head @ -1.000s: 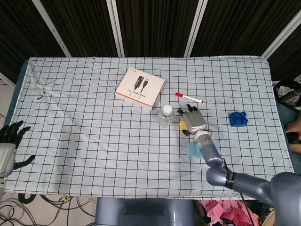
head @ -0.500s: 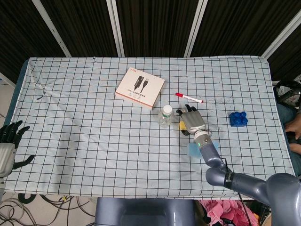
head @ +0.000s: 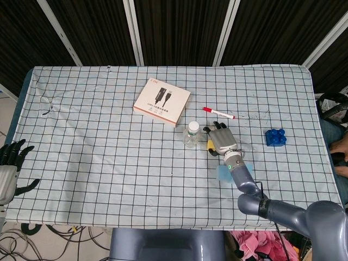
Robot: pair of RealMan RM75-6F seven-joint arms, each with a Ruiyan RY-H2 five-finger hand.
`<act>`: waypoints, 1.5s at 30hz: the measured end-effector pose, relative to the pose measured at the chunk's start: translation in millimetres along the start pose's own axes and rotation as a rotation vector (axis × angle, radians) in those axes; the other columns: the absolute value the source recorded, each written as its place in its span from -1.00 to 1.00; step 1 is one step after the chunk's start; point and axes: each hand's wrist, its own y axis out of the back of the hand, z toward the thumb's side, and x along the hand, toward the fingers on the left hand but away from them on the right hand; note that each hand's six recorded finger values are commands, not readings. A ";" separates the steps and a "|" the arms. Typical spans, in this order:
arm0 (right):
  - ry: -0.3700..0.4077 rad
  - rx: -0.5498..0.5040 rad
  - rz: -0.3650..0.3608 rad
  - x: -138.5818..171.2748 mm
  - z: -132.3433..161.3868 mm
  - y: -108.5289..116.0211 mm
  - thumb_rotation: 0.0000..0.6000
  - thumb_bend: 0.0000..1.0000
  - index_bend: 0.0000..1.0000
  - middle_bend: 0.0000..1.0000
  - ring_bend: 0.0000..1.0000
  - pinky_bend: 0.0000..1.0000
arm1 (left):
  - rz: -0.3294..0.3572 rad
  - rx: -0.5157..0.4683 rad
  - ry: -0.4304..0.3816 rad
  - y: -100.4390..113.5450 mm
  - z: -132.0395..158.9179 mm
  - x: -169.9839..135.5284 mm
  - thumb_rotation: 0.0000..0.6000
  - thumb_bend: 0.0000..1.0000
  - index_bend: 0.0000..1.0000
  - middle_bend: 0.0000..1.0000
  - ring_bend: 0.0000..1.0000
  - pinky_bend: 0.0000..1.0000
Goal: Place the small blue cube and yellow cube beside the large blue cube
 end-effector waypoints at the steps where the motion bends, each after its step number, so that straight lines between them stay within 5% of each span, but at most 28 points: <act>1: 0.001 -0.001 -0.001 0.0 0.1 0.2 1.00 -0.41 -0.61 -0.07 -0.88 -0.79 | 0.000 0.000 0.000 0.0 0.0 0.0 1.00 -0.70 -0.68 -0.93 -1.00 -1.00; 13: 0.023 -0.047 -0.025 10.9 7.5 16.4 1.00 -0.42 -0.60 -0.05 -0.88 -0.79 | 0.003 0.000 0.001 0.0 0.0 0.5 1.00 -0.70 -0.68 -0.93 -1.00 -1.00; 27: 0.036 -0.036 -0.052 65.1 27.7 44.1 1.00 -0.43 -0.60 -0.06 -0.88 -0.79 | -0.005 -0.010 -0.006 0.3 1.2 -1.3 1.00 -0.70 -0.68 -0.93 -1.00 -1.00; 45: -0.052 -0.035 0.020 96.7 28.5 29.3 1.00 -0.43 -0.60 -0.04 -0.88 -0.79 | 0.000 -0.007 -0.003 0.3 0.4 -0.9 1.00 -0.70 -0.68 -0.93 -1.00 -1.00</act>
